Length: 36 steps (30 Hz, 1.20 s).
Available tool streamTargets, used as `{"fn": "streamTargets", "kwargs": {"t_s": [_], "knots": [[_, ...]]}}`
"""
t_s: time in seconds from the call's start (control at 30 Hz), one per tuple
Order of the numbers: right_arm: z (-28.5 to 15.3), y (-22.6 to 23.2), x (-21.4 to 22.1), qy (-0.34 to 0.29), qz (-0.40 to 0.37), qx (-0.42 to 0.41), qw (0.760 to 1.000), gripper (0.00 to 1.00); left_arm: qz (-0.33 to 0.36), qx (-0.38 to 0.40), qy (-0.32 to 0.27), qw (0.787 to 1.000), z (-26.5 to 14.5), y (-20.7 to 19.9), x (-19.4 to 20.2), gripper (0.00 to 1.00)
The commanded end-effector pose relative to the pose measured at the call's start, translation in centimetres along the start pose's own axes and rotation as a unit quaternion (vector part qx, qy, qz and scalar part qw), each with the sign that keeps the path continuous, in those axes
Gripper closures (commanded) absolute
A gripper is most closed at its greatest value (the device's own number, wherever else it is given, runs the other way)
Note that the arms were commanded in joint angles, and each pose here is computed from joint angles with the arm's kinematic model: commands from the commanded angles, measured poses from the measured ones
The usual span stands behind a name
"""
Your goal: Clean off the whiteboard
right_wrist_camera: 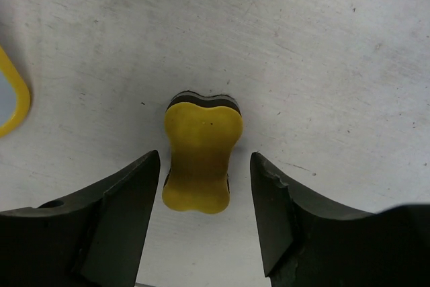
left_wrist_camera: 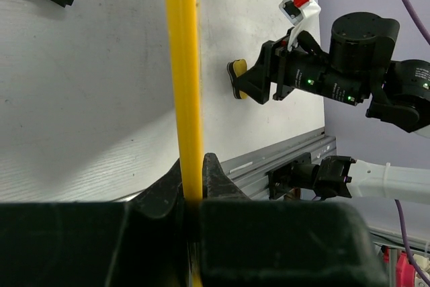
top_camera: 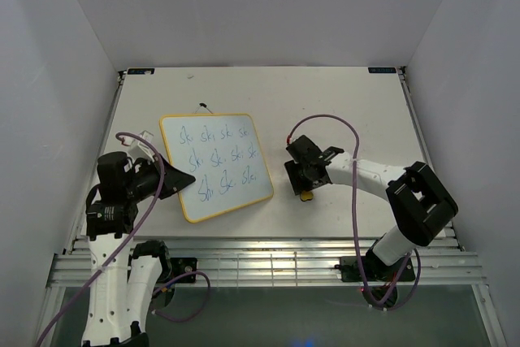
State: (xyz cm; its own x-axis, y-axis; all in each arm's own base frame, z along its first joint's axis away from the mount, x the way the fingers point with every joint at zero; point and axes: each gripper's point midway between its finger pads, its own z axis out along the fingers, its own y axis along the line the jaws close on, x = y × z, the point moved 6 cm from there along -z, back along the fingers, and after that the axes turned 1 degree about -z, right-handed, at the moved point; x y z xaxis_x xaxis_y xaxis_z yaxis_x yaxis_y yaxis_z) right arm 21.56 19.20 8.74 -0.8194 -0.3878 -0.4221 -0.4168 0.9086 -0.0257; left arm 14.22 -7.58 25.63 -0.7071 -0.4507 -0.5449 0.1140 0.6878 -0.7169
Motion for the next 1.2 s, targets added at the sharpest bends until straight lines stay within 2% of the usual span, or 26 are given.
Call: {"fn": "streamTargets", "kwargs": {"t_s": [0.0, 0.03, 0.43, 0.6, 0.77, 0.87, 1.0, 1.17], "knots": [[0.2, 0.1, -1.7, -0.025, -0.01, 0.005, 1.0, 0.39, 0.05, 0.051, -0.019, 0.997, -0.5, -1.6, -0.7, 1.0], [0.3, 0.1, -1.6, -0.022, -0.012, 0.002, 1.0, 0.43, 0.052, 0.052, -0.018, 0.997, -0.5, -1.7, -0.7, 1.0], [0.5, 0.6, -1.3, -0.022, -0.01, -0.021, 0.999, 0.65, 0.05, 0.06, 0.001, 0.997, 0.0, -1.0, 0.2, 1.0], [-2.0, -0.7, -1.5, -0.049, 0.007, -0.003, 0.999, 0.66, 0.026, 0.103, 0.046, 0.993, 1.2, -0.6, 1.3, 1.0], [-7.0, -1.6, -2.5, -0.106, 0.013, -0.01, 0.994, 0.66, -0.005, 0.122, 0.067, 0.99, 2.3, -0.1, 1.4, 1.0], [-9.0, -1.0, -3.2, -0.131, 0.001, -0.051, 0.99, 0.66, -0.021, 0.14, 0.083, 0.986, 3.0, 0.2, 1.6, 1.0], [-10.9, 2.7, -4.5, -0.164, -0.061, -0.194, 0.965, 0.68, -0.044, 0.15, 0.09, 0.984, 4.0, 0.8, 1.9, 1.0], [-11.6, 6.8, -5.8, -0.178, -0.116, -0.226, 0.951, 0.68, -0.065, 0.152, 0.13, 0.978, 6.0, 1.3, 3.5, 1.0]]}}
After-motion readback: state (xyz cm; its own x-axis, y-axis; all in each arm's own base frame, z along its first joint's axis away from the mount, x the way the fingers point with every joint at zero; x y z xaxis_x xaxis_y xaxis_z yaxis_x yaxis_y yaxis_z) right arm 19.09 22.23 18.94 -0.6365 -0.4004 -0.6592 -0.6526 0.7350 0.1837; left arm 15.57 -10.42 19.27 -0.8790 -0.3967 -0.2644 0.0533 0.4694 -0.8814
